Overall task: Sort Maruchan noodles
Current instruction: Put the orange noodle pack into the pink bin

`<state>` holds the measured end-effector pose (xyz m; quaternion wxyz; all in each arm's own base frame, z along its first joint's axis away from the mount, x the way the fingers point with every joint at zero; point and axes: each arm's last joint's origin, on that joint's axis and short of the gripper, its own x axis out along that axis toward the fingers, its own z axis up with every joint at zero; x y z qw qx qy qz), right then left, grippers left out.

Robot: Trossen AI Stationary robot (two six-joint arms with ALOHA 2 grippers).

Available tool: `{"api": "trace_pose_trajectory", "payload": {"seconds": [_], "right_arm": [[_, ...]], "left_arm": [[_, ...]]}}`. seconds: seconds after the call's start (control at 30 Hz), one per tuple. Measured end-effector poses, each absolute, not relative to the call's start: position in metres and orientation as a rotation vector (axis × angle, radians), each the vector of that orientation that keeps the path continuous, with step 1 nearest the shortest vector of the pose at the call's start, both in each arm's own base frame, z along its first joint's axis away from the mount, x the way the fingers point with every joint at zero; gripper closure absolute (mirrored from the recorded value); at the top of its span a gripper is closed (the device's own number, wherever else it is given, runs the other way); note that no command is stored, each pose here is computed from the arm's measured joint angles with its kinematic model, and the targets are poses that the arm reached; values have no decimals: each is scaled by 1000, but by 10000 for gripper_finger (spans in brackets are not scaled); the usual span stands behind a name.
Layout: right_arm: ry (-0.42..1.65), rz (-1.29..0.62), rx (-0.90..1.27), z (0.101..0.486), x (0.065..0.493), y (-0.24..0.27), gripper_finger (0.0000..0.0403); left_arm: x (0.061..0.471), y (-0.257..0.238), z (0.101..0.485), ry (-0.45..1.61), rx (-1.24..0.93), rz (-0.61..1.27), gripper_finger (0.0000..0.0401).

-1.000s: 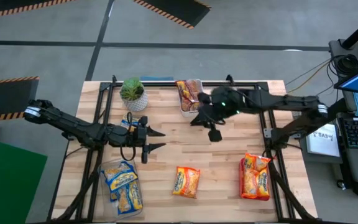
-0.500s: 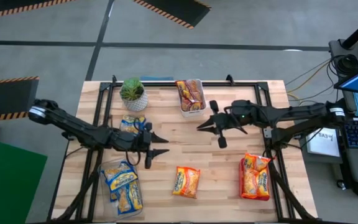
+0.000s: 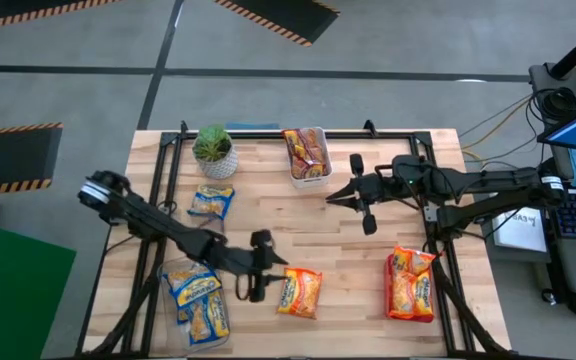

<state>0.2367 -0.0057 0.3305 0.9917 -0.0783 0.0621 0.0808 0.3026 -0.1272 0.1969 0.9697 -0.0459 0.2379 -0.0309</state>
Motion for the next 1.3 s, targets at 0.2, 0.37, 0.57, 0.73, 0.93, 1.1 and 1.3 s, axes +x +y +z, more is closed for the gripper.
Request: {"api": "trace_pose_trajectory", "payload": {"seconds": [0.2,0.37,0.57,0.73,0.93,1.1,1.3], "right_arm": [[124,163,-169,330,237,-6,385],[134,160,-123,329,238,-6,385],[143,169,-58,328,239,-5,385],[152,177,-57,327,239,-3,385],[202,184,-27,323,238,-1,385],[241,184,-15,319,237,-1,385],[270,181,12,317,237,-1,385]], "left_arm": [[331,-144,180,697,-44,-131,263],[355,-159,168,753,-76,-292,303],[368,-165,150,805,-90,-340,360],[370,-164,144,794,-98,-338,395],[374,-157,139,791,-128,-313,400],[376,-150,137,794,-124,-301,401],[380,-131,134,816,-65,-194,401]]}}
